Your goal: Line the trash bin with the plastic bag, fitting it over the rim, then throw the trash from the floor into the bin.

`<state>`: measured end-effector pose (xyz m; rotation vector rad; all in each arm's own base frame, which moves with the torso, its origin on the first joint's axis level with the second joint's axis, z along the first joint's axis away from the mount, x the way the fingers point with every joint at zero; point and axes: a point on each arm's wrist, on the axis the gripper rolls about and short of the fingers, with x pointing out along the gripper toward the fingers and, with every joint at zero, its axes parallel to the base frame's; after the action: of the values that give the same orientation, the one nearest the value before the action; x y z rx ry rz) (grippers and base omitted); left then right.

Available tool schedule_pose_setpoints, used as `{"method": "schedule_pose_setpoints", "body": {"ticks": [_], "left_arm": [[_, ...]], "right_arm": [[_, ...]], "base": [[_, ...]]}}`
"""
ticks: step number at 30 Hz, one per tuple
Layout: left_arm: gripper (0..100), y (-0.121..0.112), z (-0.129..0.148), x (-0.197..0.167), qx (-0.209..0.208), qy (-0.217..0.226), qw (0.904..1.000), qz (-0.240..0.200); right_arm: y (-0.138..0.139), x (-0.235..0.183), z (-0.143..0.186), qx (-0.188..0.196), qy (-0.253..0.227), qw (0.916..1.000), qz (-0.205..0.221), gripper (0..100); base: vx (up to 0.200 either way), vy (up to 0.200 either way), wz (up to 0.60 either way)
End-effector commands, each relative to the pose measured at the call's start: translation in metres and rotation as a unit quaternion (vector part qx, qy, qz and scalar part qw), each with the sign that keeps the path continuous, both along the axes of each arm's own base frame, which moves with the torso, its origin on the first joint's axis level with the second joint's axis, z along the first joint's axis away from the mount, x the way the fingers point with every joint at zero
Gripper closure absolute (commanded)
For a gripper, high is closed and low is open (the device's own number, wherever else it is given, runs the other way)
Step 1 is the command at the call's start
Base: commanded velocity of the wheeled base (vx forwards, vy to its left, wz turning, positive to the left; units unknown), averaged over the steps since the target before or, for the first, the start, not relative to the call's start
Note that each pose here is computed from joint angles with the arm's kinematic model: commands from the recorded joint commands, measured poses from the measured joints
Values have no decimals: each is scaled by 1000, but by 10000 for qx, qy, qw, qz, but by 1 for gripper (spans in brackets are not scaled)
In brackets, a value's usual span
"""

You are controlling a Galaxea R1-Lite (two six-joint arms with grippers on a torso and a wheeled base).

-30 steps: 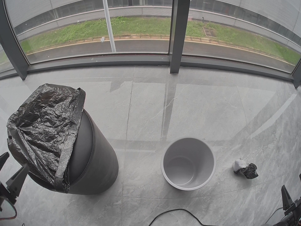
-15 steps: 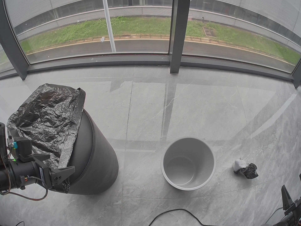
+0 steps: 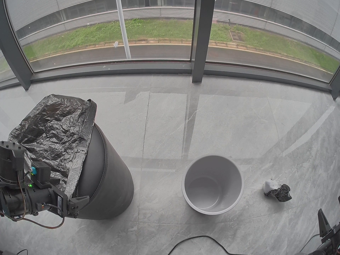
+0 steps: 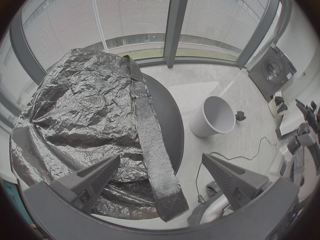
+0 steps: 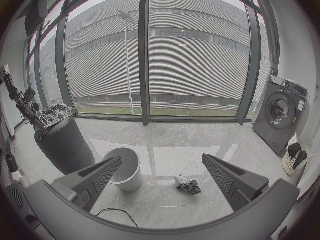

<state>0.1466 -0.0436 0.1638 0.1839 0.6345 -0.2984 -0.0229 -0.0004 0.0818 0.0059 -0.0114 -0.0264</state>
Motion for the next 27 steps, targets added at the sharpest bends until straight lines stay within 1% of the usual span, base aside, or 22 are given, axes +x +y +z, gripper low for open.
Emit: {"method": "schedule_pose_setpoints", "body": {"ticks": [1, 3, 6, 11, 20, 21, 27], "left_arm": [[0, 0, -5, -4, 93, 53, 9999, -83], [0, 0, -4, -5, 185, 3, 9998, -121], [0, 1, -4, -4, 285, -32, 9996, -8], [0, 1, -6, -4, 329, 20, 9994, 45], [0, 1, -13, -2, 488, 138, 9987, -27], [100, 1, -13, -2, 507, 133, 9986, 5], [100, 2, -15, -1, 536, 136, 9984, 78]], "right_arm": [[0, 1, -5, -6, 34, 10000, 1, 0], [0, 1, -5, 2, 33, 10000, 2, 0], [0, 1, -5, 2, 33, 10000, 2, 0], [0, 1, -5, 2, 41, 10000, 2, 0], [0, 1, -5, 2, 33, 10000, 2, 0], [0, 1, -5, 2, 33, 10000, 2, 0], [0, 1, -5, 2, 33, 10000, 2, 0]], "base": [[0, 0, 0], [0, 0, 0], [0, 0, 0], [0, 0, 0], [0, 0, 0], [0, 0, 0], [0, 0, 0]]}}
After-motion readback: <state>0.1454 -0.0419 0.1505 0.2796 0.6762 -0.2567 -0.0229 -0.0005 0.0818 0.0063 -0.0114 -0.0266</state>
